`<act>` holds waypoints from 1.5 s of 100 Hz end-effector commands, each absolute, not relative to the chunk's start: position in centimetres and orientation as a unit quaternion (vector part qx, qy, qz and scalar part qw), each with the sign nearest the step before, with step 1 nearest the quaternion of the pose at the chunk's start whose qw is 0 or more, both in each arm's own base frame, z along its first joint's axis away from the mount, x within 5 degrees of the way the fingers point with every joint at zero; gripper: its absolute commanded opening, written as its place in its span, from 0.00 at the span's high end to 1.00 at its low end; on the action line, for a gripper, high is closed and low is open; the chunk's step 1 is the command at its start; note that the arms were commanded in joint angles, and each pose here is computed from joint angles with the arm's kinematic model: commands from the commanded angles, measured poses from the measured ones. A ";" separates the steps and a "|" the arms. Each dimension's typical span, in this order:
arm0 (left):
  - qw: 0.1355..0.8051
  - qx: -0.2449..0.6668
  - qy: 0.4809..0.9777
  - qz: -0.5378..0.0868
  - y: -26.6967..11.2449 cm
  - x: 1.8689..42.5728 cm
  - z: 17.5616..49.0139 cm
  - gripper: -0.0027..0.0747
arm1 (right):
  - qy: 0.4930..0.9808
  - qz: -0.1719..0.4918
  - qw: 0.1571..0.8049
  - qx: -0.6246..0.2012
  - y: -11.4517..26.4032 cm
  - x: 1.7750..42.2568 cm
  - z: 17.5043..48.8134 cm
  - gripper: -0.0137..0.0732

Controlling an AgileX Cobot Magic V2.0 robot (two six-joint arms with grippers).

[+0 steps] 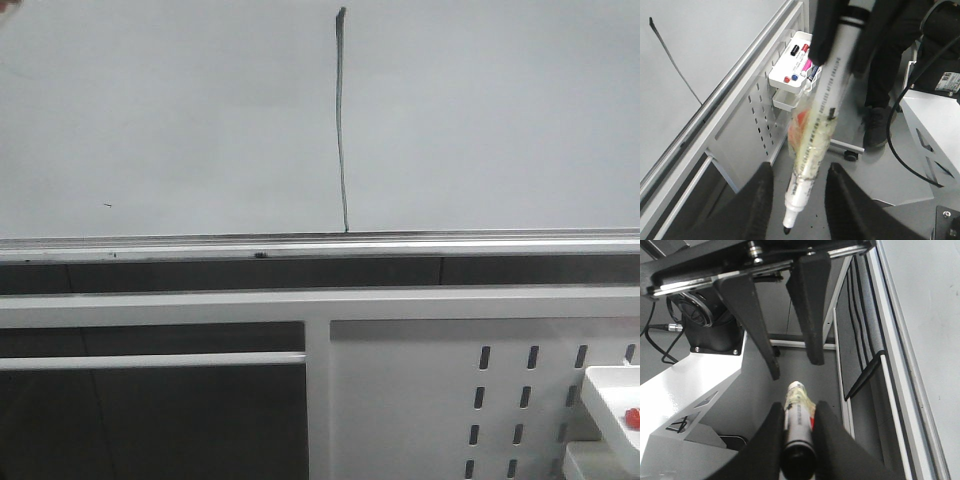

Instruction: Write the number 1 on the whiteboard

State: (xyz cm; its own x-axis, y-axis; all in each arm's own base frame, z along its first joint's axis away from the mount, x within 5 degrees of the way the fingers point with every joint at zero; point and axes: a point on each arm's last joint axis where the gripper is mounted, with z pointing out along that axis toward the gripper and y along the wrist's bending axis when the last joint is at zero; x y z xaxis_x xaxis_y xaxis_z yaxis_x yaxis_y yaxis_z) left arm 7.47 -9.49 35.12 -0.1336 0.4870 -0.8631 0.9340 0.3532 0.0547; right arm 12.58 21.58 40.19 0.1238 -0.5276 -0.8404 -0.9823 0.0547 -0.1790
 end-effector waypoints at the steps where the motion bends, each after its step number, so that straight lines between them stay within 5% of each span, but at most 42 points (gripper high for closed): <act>1: 0.451 0.500 0.685 -0.280 -9.8 7.5 36.6 0.68 | 0.583 0.283 0.458 -0.608 21.4 12.5 42.2 0.93; 150: 0.419 0.519 0.706 -0.236 -10.3 9.8 35.1 0.63 | 0.560 0.300 0.475 -0.609 21.8 11.3 42.9 0.93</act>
